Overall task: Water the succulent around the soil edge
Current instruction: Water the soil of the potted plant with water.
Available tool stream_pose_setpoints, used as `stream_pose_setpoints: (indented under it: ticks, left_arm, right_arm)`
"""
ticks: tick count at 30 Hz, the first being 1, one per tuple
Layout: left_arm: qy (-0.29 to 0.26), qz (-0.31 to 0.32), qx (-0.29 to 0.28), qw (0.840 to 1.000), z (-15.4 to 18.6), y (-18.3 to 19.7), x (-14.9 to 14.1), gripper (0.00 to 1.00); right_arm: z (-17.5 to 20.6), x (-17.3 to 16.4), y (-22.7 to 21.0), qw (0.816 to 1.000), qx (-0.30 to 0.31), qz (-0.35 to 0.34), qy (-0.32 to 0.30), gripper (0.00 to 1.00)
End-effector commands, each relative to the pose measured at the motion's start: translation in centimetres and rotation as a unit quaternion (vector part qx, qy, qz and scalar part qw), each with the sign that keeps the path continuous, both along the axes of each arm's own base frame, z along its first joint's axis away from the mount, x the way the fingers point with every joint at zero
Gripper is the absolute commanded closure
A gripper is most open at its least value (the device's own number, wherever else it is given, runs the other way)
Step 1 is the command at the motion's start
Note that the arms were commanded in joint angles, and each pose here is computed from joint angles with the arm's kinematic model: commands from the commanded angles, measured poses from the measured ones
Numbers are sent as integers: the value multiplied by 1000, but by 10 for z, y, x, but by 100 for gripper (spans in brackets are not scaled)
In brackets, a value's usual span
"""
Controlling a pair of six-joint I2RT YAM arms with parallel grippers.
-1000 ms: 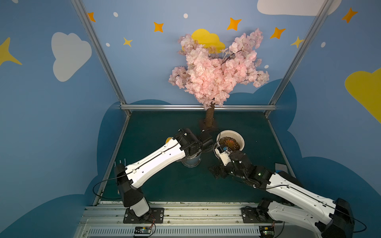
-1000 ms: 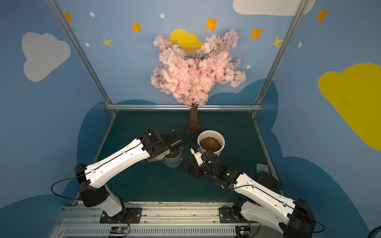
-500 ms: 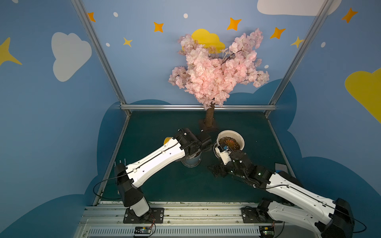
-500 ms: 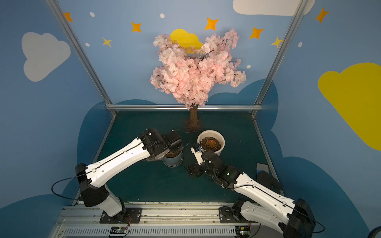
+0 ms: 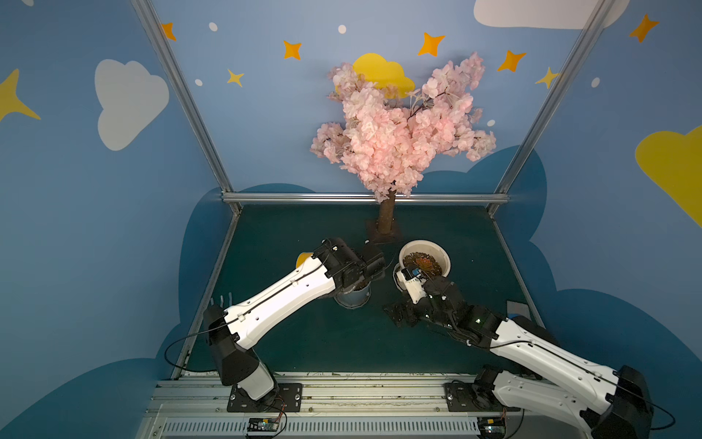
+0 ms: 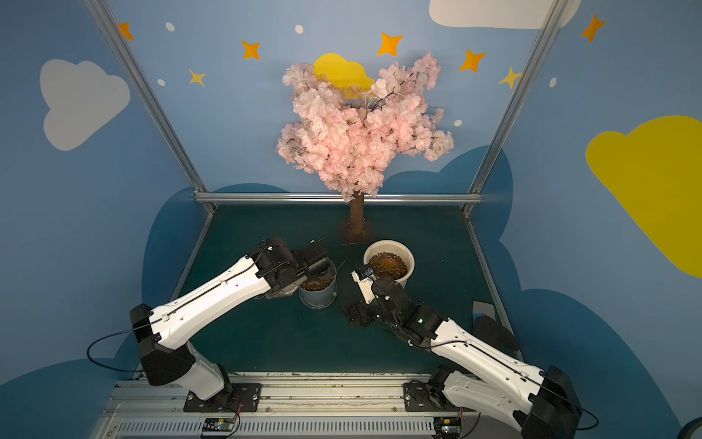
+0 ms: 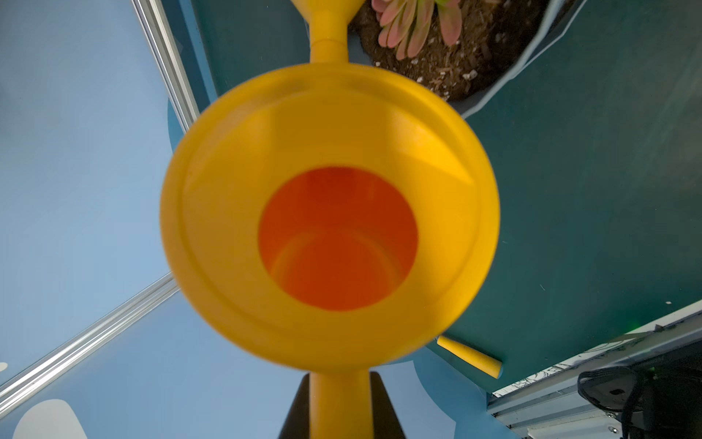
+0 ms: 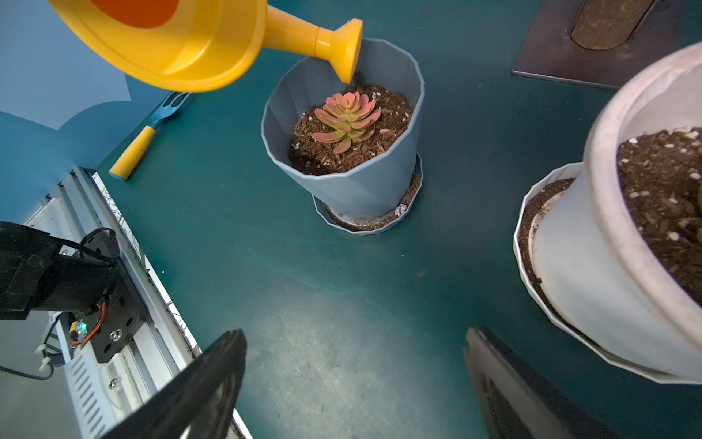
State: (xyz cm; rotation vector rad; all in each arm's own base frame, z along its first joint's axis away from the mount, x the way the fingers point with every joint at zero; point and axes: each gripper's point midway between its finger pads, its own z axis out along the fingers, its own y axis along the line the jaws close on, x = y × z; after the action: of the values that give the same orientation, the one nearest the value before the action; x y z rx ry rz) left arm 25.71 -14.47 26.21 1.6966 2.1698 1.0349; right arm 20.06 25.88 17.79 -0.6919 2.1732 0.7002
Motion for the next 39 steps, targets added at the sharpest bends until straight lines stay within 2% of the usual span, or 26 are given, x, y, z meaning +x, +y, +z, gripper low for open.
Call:
stream_pose_setpoints:
  ticks: [1, 21, 39]
  left_arm:
    - [-15, 2, 1, 1000, 10, 10, -3, 97]
    - [-14, 2, 8, 1000, 9, 23, -11, 97]
    - [-17, -2, 0, 1000, 11, 37, -25, 97]
  right_arm:
    - [3, 2, 3, 1000, 16, -2, -3, 5]
    - [8, 3, 6, 999, 31, -6, -2, 5]
    - [5, 6, 3, 1000, 21, -14, -5, 5]
